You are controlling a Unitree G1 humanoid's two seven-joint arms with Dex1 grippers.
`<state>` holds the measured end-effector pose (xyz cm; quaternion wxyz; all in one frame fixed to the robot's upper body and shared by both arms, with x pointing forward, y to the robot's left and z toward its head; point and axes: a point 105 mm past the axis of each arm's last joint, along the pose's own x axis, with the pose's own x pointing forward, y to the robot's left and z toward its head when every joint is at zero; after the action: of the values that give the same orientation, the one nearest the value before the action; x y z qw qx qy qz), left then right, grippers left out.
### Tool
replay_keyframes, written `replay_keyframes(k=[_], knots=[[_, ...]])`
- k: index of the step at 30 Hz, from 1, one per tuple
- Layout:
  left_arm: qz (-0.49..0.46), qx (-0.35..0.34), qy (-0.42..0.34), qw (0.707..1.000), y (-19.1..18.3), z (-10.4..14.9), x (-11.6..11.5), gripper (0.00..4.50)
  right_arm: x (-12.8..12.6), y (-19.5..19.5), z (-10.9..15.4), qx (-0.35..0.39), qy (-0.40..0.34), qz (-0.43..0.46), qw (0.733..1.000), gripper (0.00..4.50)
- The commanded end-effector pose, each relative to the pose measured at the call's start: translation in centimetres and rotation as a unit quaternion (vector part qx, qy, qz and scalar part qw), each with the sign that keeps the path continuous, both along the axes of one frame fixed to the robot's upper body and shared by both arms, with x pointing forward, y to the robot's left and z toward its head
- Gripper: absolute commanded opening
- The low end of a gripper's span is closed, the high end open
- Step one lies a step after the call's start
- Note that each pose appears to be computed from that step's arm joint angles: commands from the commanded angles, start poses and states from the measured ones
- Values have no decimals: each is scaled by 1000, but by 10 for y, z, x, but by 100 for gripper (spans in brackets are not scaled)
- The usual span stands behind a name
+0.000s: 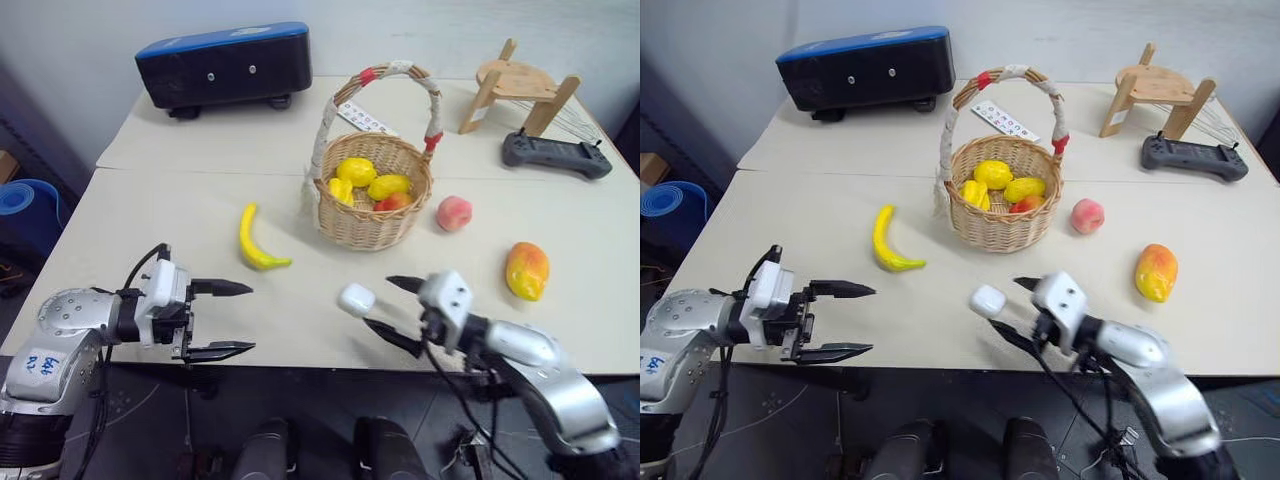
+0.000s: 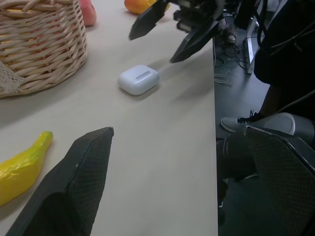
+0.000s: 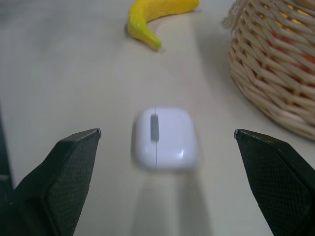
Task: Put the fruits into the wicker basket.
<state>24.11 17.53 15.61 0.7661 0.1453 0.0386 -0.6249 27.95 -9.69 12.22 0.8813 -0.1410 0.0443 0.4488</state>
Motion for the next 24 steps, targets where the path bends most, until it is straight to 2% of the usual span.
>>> replay_keyframes(k=[1,4,8,11,15,16,20,24], knots=[[-10,-1,-17,1000,-5,5,-3,450,2,15,-12,-21,26,17,999,449],[-10,-2,-20,1000,-8,6,-4,450,16,18,-20,-39,23,-2,999,449],[-12,-4,-24,1000,-9,8,-3,450,19,20,-26,-46,30,12,998,449],[-20,-4,-25,999,-12,8,-4,450,21,21,-25,-38,31,15,999,390],[-29,-5,-23,999,-15,7,-3,450,19,14,-19,-24,17,16,999,251],[-32,-6,-23,999,-16,7,-3,450,16,11,-16,-15,14,20,1000,232],[-43,-15,-24,999,-21,6,-1,450,0,-10,14,44,-41,20,998,235],[-45,-50,-27,997,-32,17,3,450,-19,-64,55,130,-74,-52,987,235]])
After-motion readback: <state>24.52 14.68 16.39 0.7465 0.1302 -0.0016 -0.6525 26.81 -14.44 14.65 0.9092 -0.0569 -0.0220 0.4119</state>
